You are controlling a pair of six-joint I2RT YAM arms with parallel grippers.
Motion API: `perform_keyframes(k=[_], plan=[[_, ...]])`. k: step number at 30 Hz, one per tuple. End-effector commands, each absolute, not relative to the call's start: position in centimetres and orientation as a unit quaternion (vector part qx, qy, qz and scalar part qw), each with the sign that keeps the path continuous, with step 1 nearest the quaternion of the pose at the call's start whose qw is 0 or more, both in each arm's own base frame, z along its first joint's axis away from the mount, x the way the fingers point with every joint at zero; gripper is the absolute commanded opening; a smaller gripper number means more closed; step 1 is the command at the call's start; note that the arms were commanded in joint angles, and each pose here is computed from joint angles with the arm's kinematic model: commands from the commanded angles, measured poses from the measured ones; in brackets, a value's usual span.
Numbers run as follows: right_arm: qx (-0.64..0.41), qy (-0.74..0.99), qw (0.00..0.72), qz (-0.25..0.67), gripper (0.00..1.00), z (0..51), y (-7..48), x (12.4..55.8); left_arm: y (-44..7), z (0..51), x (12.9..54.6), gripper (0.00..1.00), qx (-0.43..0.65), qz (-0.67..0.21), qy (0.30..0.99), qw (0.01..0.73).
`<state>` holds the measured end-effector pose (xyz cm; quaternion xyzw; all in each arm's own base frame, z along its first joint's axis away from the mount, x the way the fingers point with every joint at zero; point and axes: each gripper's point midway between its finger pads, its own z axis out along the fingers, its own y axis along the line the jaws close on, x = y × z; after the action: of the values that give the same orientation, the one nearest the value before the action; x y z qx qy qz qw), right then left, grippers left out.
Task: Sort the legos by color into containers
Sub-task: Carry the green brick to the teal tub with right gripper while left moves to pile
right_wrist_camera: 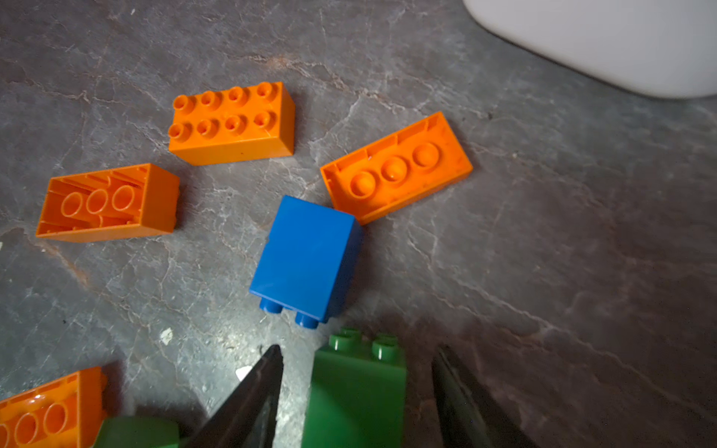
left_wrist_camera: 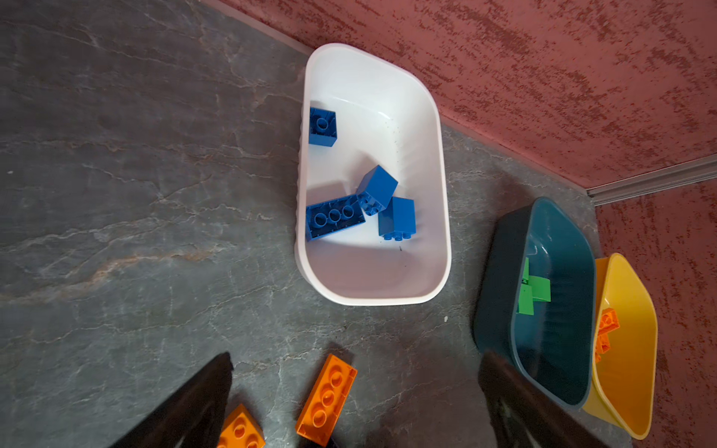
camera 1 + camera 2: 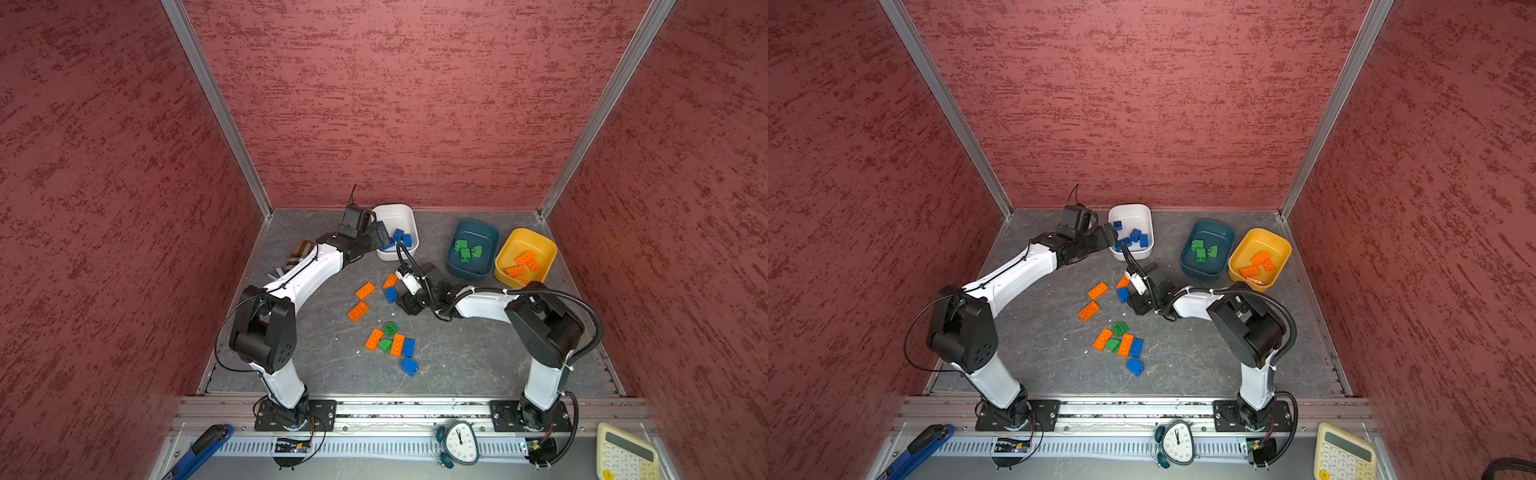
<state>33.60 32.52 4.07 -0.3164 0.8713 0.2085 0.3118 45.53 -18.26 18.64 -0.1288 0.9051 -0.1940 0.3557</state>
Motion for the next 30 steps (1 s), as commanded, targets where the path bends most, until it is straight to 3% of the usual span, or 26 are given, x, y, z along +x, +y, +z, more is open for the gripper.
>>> perform_keyframes(k=[1,7,14,25,30], plan=[[-0.321,0.870,0.317,0.198,0.61,4.1,32.8,34.1,-17.7,19.7,45.4,0.99,-0.141,-0.197,0.898,0.366],[-0.320,0.876,0.309,0.183,0.59,2.9,32.1,33.6,-18.1,20.0,45.4,0.99,-0.131,-0.179,0.899,0.376],[-0.329,0.875,0.307,0.180,0.47,2.7,31.6,33.0,-18.8,19.5,45.2,0.99,-0.118,-0.165,0.907,0.369],[-0.320,0.866,0.347,0.168,0.30,5.9,29.3,32.8,-21.1,19.5,44.6,0.99,-0.083,-0.137,0.914,0.373],[-0.288,0.860,0.387,0.168,0.27,8.7,26.8,34.2,-22.5,19.4,44.3,0.99,-0.065,-0.129,0.917,0.372]])
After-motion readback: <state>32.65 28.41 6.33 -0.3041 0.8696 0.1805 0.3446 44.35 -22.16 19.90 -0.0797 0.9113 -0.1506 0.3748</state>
